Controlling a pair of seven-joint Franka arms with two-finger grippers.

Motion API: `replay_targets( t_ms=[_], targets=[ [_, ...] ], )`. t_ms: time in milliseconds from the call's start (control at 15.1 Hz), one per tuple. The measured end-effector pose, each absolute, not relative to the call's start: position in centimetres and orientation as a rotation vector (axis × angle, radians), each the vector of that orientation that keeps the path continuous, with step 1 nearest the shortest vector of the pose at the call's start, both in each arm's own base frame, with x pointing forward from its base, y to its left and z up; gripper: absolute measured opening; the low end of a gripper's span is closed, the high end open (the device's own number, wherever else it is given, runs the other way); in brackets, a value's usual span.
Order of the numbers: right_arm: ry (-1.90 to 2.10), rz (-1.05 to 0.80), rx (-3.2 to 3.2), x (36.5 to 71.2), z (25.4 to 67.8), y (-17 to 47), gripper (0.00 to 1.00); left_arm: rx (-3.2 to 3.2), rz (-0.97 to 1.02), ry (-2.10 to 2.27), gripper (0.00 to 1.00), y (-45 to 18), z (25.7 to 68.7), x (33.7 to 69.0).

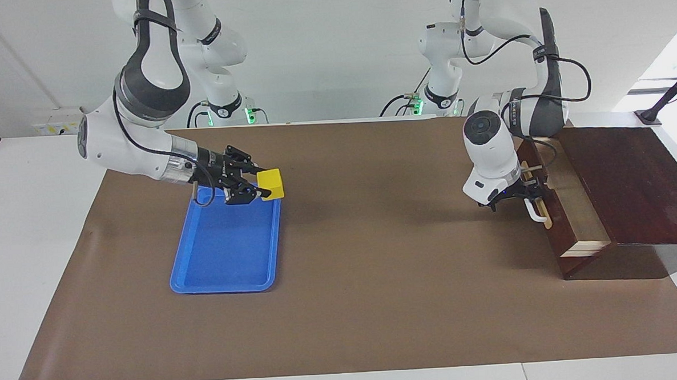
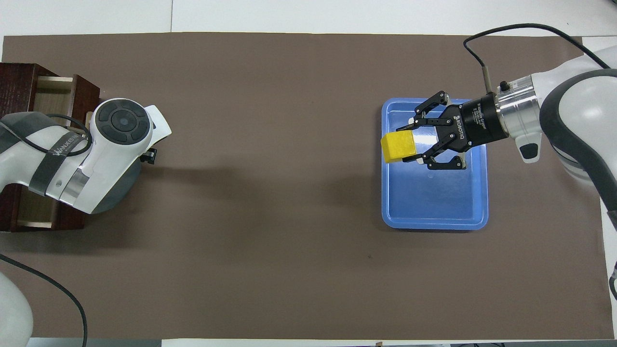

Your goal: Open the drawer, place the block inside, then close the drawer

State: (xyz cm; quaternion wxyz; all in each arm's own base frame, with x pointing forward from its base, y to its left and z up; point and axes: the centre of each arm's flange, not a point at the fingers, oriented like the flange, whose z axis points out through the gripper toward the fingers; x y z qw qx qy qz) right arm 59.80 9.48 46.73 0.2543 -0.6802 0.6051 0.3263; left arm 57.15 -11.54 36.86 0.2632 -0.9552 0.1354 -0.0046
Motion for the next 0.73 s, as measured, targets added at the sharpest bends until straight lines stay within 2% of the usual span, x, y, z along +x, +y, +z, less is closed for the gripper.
replay_targets(
  t_ms=[727],
  targets=[
    [1.649, 0.899, -1.852, 59.7, 46.8, 10.4, 0.55, -2.615, 0.002, 0.354, 1.0, -15.6, 37.1, 55.8]
  ],
)
